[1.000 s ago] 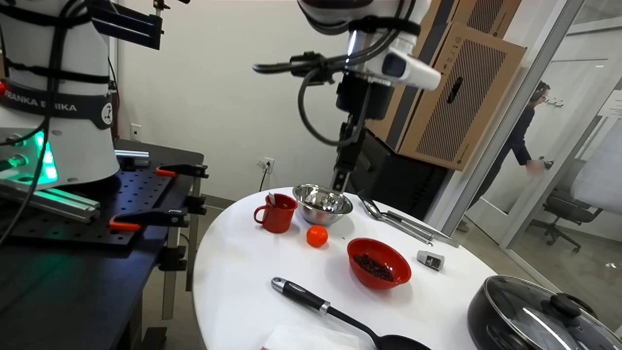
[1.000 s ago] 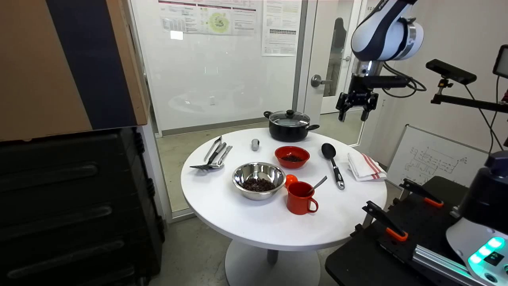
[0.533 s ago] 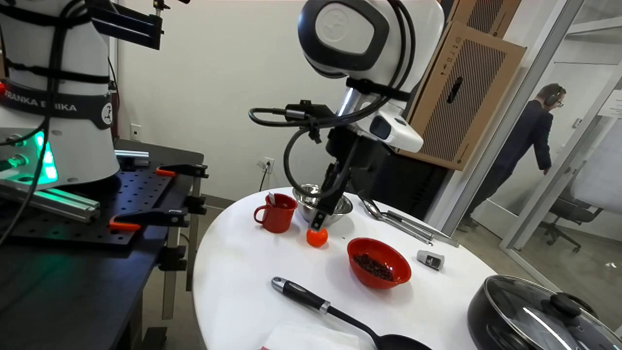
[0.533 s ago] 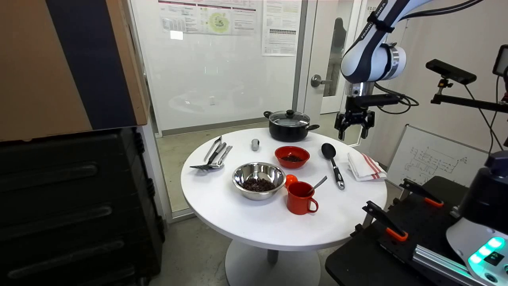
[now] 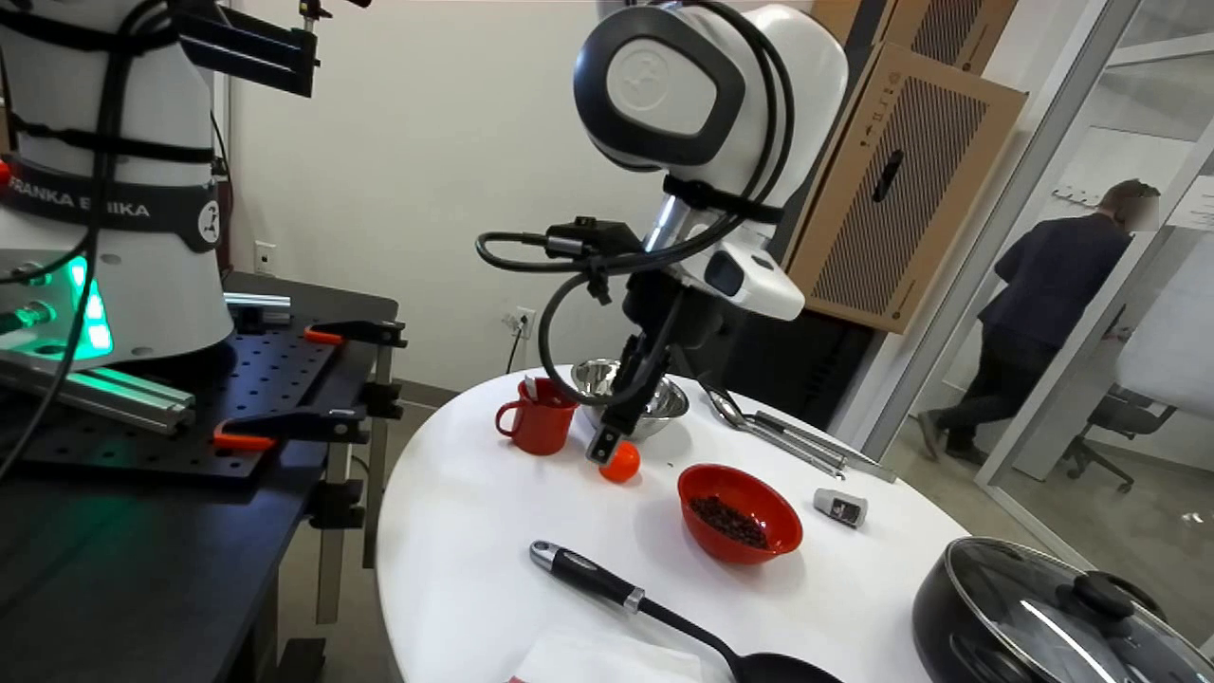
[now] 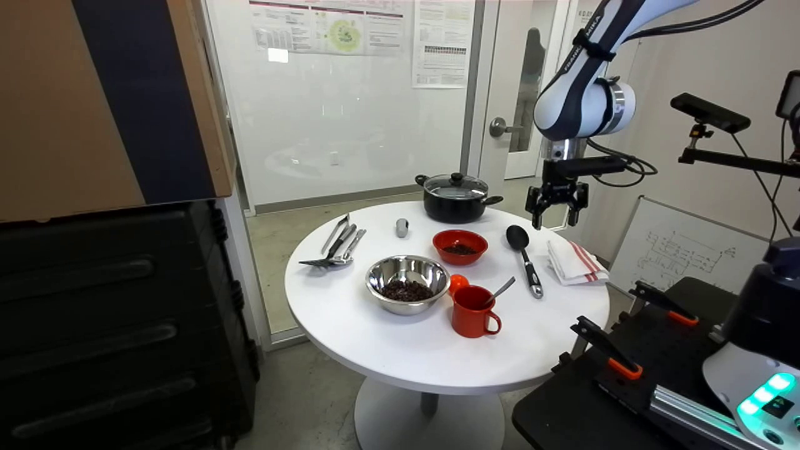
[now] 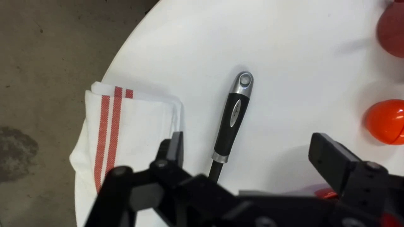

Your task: Pick the spoon and stir the contents in the silver bowl

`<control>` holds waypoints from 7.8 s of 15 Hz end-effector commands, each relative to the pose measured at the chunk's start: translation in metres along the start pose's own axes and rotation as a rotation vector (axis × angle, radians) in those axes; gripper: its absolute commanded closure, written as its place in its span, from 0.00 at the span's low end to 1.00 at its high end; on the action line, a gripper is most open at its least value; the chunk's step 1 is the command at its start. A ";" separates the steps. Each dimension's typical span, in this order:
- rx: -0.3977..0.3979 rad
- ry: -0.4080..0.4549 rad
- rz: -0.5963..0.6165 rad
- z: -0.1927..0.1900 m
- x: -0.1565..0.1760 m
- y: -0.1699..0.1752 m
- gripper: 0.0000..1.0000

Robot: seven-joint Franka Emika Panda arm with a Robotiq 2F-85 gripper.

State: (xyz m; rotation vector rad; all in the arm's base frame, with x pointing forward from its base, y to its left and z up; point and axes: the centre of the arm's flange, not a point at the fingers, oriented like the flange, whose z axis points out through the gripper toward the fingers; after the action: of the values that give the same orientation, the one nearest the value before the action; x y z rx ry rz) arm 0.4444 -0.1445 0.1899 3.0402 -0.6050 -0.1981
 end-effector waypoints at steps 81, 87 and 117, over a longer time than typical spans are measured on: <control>-0.426 0.137 -1.003 -0.054 -0.020 -0.189 0.92; -0.447 -0.004 -1.319 -0.074 -0.029 -0.225 0.92; -0.714 -0.399 -1.641 -0.041 -0.026 -0.305 0.92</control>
State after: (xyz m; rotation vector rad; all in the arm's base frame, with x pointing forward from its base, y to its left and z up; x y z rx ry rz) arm 0.5235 0.1309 0.2171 2.0664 1.6439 -0.6952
